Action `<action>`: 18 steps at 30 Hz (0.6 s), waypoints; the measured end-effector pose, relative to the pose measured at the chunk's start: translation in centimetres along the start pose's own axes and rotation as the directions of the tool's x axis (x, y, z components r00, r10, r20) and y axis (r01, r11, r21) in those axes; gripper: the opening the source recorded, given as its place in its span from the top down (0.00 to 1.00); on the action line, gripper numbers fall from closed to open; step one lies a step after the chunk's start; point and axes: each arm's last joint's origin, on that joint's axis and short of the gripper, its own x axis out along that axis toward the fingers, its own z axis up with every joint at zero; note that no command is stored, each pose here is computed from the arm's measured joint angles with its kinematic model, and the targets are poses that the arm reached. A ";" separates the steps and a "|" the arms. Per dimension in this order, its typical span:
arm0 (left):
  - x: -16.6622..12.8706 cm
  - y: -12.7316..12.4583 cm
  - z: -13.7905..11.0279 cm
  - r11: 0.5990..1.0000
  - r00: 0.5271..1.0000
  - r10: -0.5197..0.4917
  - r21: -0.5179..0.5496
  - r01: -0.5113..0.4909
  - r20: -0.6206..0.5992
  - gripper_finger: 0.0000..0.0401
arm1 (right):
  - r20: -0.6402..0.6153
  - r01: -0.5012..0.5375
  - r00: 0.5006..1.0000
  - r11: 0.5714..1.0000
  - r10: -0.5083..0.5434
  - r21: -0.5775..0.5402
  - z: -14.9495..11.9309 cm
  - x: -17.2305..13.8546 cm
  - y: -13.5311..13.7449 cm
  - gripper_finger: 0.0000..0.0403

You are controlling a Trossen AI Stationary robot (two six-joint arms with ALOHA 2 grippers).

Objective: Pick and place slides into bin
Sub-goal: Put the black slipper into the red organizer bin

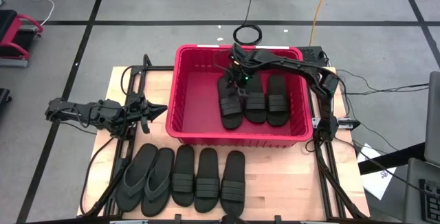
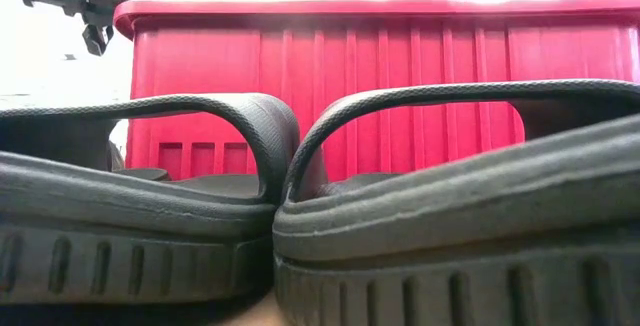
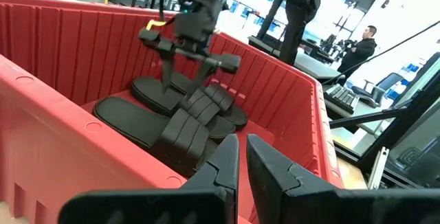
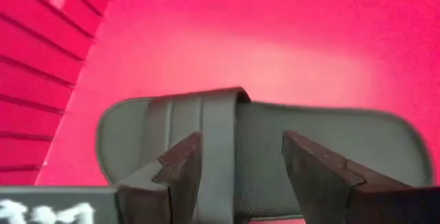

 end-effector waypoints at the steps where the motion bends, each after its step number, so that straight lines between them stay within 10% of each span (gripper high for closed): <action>1: 0.0 0.0 0.0 1.000 1.000 0.000 -0.001 0.000 0.000 0.94 | 0.008 0.004 1.000 1.000 -0.003 -0.021 0.2 -0.3 0.1 0.52; 18: 0.0 0.0 0.0 1.000 1.000 -0.005 -0.026 0.005 -0.002 0.94 | 0.026 -0.116 0.993 0.992 0.115 0.052 -2.0 0.4 -0.8 0.52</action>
